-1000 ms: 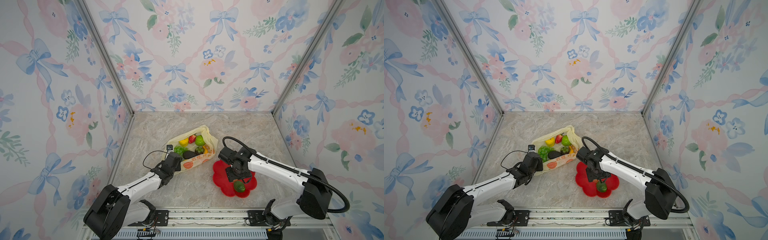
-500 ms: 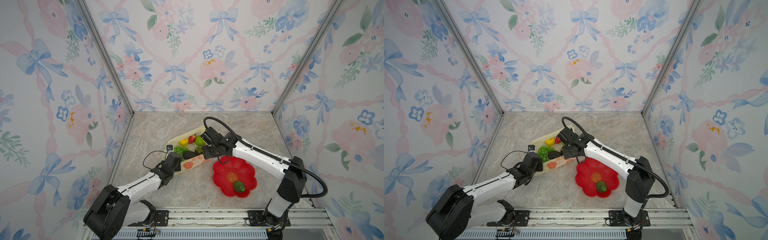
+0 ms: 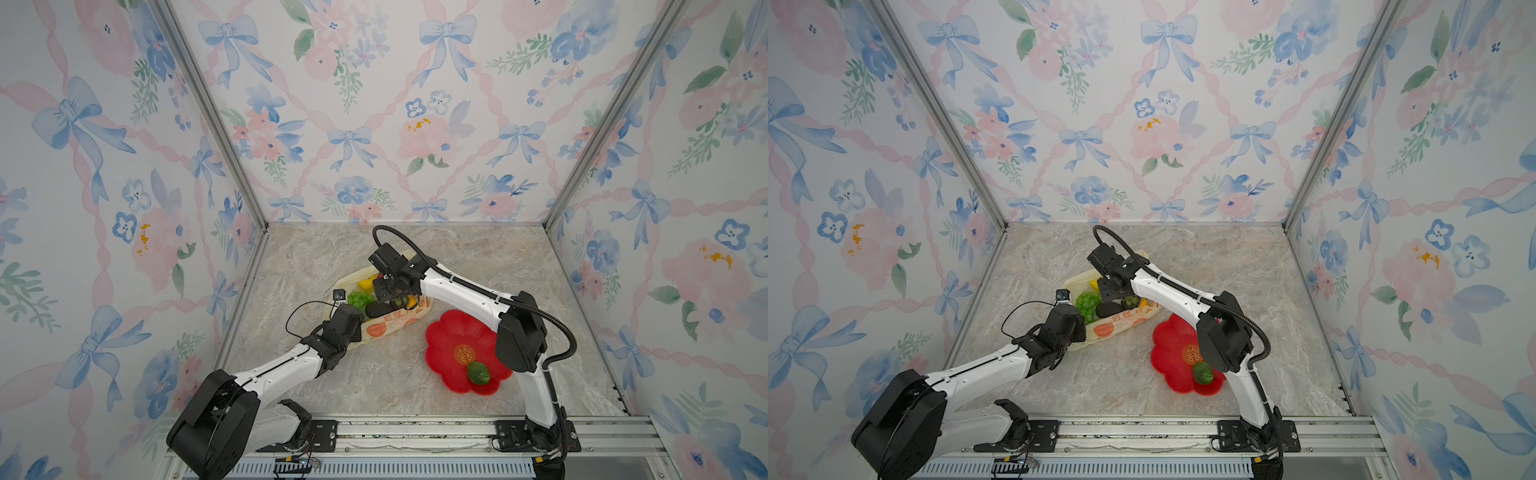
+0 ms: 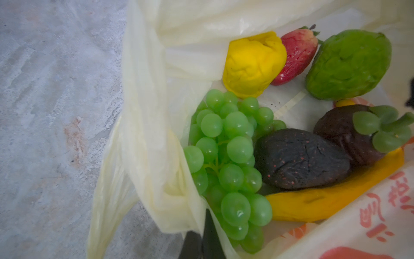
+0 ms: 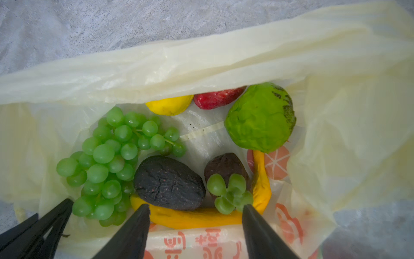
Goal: Take fruits out of the plastic bag
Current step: Pick up the fruit from the plastic bag.
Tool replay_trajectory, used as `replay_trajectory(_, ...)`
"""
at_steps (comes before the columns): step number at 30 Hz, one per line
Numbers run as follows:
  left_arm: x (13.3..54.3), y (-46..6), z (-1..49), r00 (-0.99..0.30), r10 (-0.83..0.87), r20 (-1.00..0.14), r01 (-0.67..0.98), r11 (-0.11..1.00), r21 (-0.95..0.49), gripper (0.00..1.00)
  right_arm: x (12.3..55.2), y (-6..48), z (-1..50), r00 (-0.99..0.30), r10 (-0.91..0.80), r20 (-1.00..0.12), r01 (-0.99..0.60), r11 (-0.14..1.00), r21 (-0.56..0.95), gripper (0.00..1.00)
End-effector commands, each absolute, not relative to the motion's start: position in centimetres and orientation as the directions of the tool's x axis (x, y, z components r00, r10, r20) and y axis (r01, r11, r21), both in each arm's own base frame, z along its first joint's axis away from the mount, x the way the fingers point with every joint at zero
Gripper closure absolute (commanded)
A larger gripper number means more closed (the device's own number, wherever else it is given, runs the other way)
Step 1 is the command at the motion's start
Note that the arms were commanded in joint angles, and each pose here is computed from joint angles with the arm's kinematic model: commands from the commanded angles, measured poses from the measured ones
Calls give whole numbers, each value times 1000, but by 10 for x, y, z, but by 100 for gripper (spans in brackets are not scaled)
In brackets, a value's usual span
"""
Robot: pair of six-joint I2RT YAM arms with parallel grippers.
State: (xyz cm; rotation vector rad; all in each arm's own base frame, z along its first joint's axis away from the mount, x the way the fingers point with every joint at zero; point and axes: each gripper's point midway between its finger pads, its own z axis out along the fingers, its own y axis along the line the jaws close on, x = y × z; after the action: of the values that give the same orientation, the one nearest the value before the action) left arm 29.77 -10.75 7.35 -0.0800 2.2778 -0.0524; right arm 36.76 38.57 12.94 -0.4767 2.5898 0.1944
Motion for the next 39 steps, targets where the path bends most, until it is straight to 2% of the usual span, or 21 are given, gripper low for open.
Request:
replay_trajectory(1,297,-110,77,-639,-60,-767,-18,998,-62,100,379,387,122,-816,-305,-491,-370,928,38,32)
replay_trajectory(15,297,-110,77,-640,-60,-766,-16,998,-66,100,426,375,100,-783,-404,-473,-382,912,-146,32)
replay_trajectory(26,297,-110,74,-648,-55,-760,-18,998,-57,100,441,357,81,-804,-399,-441,-354,917,-183,31)
replay_trajectory(39,298,-111,71,-652,-52,-756,-18,998,-53,100,448,345,109,-766,-412,-493,-345,911,-226,28)
